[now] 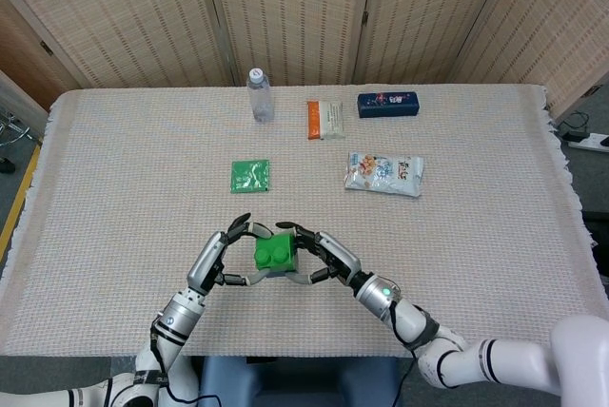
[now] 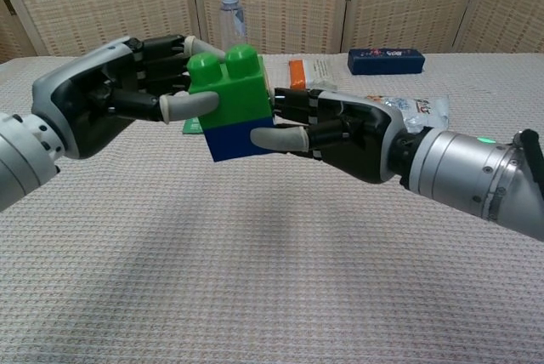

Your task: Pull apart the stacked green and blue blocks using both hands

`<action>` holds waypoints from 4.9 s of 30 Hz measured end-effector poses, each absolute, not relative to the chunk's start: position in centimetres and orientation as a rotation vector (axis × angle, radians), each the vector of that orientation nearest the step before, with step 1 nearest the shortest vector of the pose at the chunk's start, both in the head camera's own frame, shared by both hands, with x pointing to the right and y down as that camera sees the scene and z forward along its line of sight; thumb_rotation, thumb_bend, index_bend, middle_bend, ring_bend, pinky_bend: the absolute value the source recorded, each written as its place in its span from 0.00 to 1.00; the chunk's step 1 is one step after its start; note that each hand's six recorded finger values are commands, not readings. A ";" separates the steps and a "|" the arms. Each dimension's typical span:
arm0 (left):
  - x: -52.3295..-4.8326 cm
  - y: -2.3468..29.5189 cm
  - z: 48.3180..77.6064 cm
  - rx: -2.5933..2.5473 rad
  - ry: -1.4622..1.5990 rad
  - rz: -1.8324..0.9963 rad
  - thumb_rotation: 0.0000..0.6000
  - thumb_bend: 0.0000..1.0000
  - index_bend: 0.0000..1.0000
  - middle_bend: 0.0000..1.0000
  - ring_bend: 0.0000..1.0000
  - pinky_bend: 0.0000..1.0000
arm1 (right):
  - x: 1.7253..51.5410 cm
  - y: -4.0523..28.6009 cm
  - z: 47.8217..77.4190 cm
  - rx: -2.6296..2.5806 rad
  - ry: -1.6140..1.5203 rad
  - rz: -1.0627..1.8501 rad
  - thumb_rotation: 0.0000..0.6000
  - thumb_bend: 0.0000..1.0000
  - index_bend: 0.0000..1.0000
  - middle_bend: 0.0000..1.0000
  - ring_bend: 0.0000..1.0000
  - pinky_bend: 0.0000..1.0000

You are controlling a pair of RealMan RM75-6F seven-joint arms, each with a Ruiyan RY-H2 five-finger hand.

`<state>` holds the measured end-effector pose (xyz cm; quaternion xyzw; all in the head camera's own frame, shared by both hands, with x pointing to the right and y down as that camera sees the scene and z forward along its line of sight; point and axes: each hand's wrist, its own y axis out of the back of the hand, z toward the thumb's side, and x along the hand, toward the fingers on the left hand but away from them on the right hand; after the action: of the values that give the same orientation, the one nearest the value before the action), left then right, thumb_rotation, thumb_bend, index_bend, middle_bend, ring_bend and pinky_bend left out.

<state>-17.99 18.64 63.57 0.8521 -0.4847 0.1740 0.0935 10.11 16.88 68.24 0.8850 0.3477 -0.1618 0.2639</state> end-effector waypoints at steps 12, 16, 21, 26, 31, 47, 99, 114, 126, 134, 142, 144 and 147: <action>-17.6 18.9 63.2 2.534 -1.426 0.494 1.00 0.41 0.79 0.90 0.39 0.01 | 10.1 16.2 67.8 2.374 1.016 -0.421 1.00 0.36 0.76 0.34 0.35 0.24; -17.7 18.8 63.1 2.533 -1.433 0.486 1.00 0.41 0.79 0.90 0.40 0.01 | 10.1 16.2 67.9 2.369 1.029 -0.429 1.00 0.36 0.78 0.35 0.36 0.24; -17.6 18.8 63.0 2.527 -1.448 0.473 1.00 0.41 0.80 0.90 0.42 0.05 | 10.1 16.3 68.1 2.367 1.034 -0.442 1.00 0.36 0.79 0.35 0.36 0.24; -17.5 18.7 63.0 2.510 -1.468 0.449 1.00 0.41 0.82 0.91 0.48 0.16 | 10.1 16.4 68.3 2.368 1.038 -0.451 1.00 0.36 0.79 0.35 0.36 0.24; -17.5 18.7 63.0 2.504 -1.478 0.446 1.00 0.41 0.83 0.92 0.53 0.22 | 10.0 16.5 68.5 2.365 1.040 -0.458 1.00 0.36 0.80 0.36 0.36 0.24; -17.4 18.2 62.1 2.470 -1.515 0.392 1.00 0.41 0.84 0.93 0.58 0.26 | 10.0 16.9 69.4 2.375 1.046 -0.512 1.00 0.36 0.84 0.37 0.38 0.27; -31.2 16.5 72.0 2.732 -1.756 1.253 1.00 0.42 0.82 0.93 0.45 0.07 | 25.9 13.5 69.3 2.773 1.238 -1.580 1.00 0.36 0.84 0.36 0.35 0.27; -33.6 16.8 73.3 2.775 -1.701 1.383 1.00 0.43 0.68 0.74 0.29 0.00 | 25.8 14.4 71.2 2.787 1.060 -1.692 1.00 0.36 0.52 0.13 0.14 0.19; -32.8 17.3 74.3 2.832 -1.431 1.526 1.00 0.20 0.11 0.06 0.00 0.00 | 25.7 14.0 70.4 2.852 0.894 -1.736 1.00 0.36 0.00 0.00 0.00 0.00; -32.1 16.5 73.6 2.799 -1.451 1.547 1.00 0.19 0.04 0.00 0.00 0.00 | 26.0 13.4 68.3 2.885 0.861 -1.740 1.00 0.36 0.00 0.00 0.00 0.00; -33.4 15.0 70.2 2.912 -1.404 1.618 1.00 0.20 0.05 0.00 0.00 0.00 | 27.3 13.1 64.6 3.030 0.914 -1.795 1.00 0.36 0.00 0.00 0.00 0.00; -34.0 15.0 68.6 2.965 -1.363 1.633 1.00 0.21 0.06 0.01 0.00 0.00 | 28.0 13.5 63.6 3.080 0.933 -1.856 1.00 0.36 0.00 0.00 0.00 0.00; -35.0 15.7 66.3 3.021 -1.302 1.664 1.00 0.21 0.08 0.02 0.00 0.00 | 29.2 14.6 62.1 3.135 1.014 -1.976 1.00 0.36 0.00 0.00 0.00 0.00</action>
<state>-35.00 15.69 66.25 0.7892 -0.3401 0.4347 -0.2692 29.25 14.62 62.09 0.7665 0.2480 -0.4832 -0.3429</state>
